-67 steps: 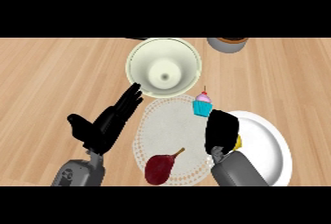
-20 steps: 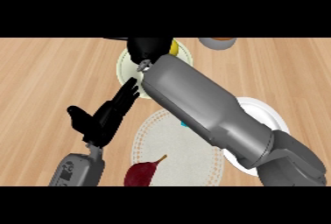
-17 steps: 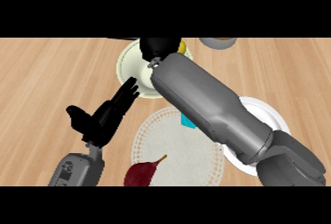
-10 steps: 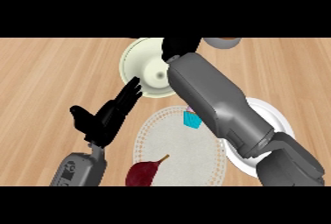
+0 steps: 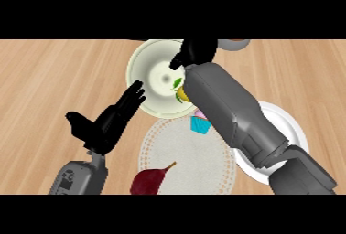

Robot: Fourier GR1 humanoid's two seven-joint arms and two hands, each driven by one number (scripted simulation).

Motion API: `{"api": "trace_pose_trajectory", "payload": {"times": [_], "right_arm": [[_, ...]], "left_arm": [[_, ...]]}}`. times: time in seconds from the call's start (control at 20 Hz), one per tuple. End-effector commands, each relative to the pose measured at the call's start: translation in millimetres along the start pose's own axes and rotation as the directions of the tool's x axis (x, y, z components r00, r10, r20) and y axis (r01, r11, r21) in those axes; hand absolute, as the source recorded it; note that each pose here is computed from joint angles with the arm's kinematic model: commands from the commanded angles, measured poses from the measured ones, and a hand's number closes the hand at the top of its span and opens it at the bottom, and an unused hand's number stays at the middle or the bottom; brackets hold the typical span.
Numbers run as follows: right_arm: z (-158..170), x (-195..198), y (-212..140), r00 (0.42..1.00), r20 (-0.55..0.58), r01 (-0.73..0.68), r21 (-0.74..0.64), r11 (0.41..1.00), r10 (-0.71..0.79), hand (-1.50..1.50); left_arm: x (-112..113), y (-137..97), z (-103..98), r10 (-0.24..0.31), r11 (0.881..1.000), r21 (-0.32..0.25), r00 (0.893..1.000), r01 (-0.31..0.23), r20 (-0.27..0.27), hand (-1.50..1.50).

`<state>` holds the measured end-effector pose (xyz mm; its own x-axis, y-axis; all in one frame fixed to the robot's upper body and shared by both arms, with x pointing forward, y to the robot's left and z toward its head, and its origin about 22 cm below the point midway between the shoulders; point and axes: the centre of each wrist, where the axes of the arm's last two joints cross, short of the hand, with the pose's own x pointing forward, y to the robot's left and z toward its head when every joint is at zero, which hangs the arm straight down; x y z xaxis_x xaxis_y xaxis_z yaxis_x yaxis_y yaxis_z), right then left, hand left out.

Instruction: Pick the lemon from the plate and place it in the bowl

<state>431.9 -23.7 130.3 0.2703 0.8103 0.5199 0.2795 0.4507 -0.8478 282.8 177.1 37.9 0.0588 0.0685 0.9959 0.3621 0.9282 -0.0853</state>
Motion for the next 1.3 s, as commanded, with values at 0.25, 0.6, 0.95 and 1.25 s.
{"api": "trace_pose_trajectory", "payload": {"times": [0.25,0.6,0.95,1.25], "right_arm": [[25.9,1.4,-5.9,0.834,0.241,0.544,-0.216,0.811,-0.496,-1.5],[100.6,3.9,-0.6,0.657,0.366,0.724,-0.062,0.687,-0.659,-1.5],[185.5,-33.6,23.3,0.543,0.456,0.76,0.091,0.644,-0.706,-1.5],[252.4,-84.2,39.2,0.54,0.455,0.715,0.195,0.671,-0.708,1.5]], "left_arm": [[-6.9,1.9,5.5,0.006,1.0,0.029,1.0,-0.006,-0.019,0.0],[-2.3,1.5,16.1,0.03,0.998,0.065,0.999,-0.027,-0.035,0.0],[-14.4,19.4,21.6,0.016,0.991,0.132,0.999,-0.01,-0.038,0.0],[-19.7,27.5,27.8,0.037,0.986,0.162,0.998,-0.027,-0.059,0.0]]}}
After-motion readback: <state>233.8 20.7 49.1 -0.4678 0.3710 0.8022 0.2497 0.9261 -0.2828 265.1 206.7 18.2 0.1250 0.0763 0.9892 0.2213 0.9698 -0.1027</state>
